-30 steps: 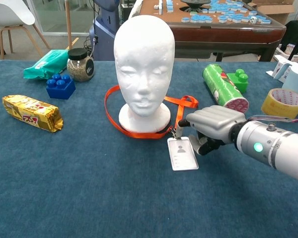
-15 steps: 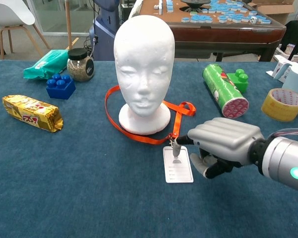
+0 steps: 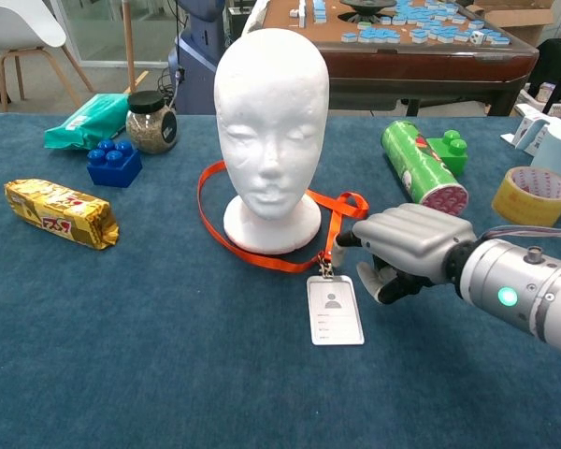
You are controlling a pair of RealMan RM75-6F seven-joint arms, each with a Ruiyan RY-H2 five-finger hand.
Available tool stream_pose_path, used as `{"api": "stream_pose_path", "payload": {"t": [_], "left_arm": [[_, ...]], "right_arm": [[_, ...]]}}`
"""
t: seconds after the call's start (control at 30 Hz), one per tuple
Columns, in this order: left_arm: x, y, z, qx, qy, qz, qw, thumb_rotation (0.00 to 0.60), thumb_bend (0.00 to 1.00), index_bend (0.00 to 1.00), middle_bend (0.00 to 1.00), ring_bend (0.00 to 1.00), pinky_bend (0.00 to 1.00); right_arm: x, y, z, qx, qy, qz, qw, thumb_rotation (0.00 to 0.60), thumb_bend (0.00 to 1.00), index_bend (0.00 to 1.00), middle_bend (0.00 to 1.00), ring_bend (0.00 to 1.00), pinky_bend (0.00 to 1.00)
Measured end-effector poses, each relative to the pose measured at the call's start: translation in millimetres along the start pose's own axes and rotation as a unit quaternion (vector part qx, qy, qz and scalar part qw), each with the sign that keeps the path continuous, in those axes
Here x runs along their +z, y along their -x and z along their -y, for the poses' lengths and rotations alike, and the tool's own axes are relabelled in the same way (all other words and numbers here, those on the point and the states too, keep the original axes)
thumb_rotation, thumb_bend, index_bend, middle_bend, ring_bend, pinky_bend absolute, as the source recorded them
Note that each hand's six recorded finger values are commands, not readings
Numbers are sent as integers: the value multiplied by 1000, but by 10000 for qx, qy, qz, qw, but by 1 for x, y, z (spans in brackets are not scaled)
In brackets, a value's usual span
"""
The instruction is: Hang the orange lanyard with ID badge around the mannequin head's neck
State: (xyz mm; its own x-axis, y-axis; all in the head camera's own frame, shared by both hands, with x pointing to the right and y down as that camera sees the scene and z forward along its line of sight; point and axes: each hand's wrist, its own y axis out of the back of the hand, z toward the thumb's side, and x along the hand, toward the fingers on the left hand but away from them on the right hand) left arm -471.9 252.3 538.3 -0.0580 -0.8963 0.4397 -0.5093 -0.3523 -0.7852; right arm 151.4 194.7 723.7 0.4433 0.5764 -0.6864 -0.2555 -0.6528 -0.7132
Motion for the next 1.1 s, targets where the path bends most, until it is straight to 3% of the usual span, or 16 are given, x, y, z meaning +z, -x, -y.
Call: {"api": "stream_pose_path", "payload": {"t": [0.8,0.97,1.1], "left_arm": [[-3,4,0,14,26,-8,10000,600,136,144,71,28,113],[-3,4,0,-2,22,-1,10000,600,137,144,71,27,113],[-4,4,0,1,-2,14,10000,600,136,144,71,27,113]], "right_arm": [[42,-38,13,208,44,-814,9965,600,731,285,1000,1000,1000],[37,-45,3,44,108,-766,9970,600,731,285,1000,1000,1000],[16,-59,-11,-210,79,-544,9983,600,728,263,1000,1000,1000]]}}
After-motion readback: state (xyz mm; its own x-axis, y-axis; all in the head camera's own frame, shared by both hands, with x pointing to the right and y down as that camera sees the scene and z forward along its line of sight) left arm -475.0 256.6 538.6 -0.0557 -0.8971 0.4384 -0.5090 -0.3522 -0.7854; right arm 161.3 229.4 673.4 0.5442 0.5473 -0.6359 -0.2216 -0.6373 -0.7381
